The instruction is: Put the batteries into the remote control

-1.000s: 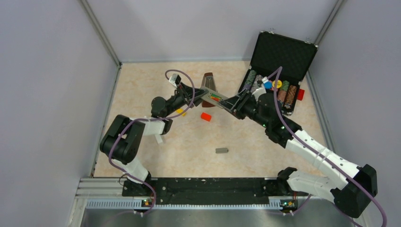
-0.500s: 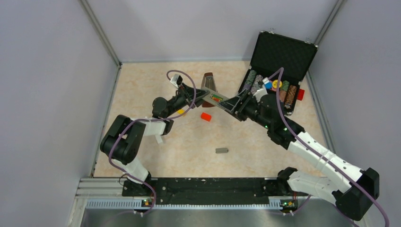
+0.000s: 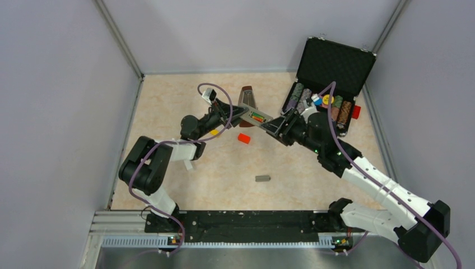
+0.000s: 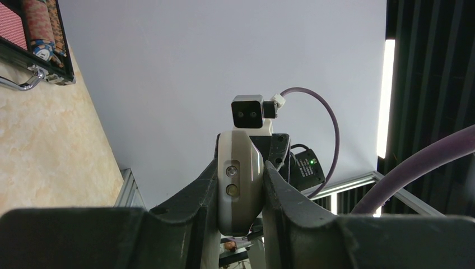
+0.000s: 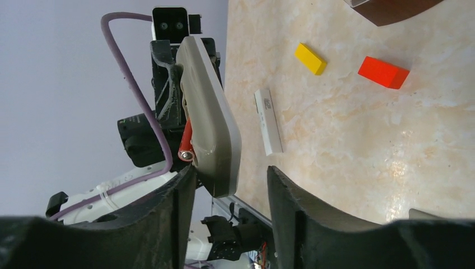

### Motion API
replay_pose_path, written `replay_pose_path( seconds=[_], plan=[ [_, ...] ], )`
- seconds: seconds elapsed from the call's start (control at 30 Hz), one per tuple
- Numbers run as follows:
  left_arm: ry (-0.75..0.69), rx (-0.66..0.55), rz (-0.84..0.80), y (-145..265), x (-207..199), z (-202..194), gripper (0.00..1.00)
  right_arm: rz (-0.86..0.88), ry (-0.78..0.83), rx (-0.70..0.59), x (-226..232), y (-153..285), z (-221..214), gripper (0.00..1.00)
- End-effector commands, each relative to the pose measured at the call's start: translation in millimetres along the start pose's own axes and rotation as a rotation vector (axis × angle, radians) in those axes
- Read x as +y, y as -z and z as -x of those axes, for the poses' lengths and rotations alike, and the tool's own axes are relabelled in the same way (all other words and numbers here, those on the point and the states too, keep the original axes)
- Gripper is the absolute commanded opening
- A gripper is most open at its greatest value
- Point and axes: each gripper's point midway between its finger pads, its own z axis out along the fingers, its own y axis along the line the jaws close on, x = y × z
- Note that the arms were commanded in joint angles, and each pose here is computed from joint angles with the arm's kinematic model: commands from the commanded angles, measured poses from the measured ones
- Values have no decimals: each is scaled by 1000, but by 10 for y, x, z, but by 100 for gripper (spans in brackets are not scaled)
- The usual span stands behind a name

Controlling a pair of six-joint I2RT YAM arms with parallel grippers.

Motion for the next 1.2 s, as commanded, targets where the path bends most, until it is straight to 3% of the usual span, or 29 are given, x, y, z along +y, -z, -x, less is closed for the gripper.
replay_pose_path(
  seconds=[0.0, 0.13, 0.33, 0.47, 0.63, 1.03, 1.17],
  plan=[
    [-86, 4, -105, -37, -382, -34, 0, 51, 20, -38, 193, 115, 138, 54],
    [-88, 3, -103, -45, -383, -27, 0, 77, 44, -43, 264, 154, 155, 69],
    [-90, 5, -108, -41, -408, -38, 0, 104, 31, -62, 334, 166, 197, 72],
    [-88, 9, -111, -32, -421, -51, 0, 103, 9, -70, 334, 127, 215, 70],
    [-85, 11, -106, -11, -395, -66, 0, 110, -17, -55, 330, 55, 196, 58],
    [-78, 12, -102, 11, -358, -75, 0, 116, -46, -80, 307, 77, 226, 62],
    [-75, 14, -105, 9, -360, -77, 0, 85, -61, -73, 238, 53, 215, 53]
  ],
)
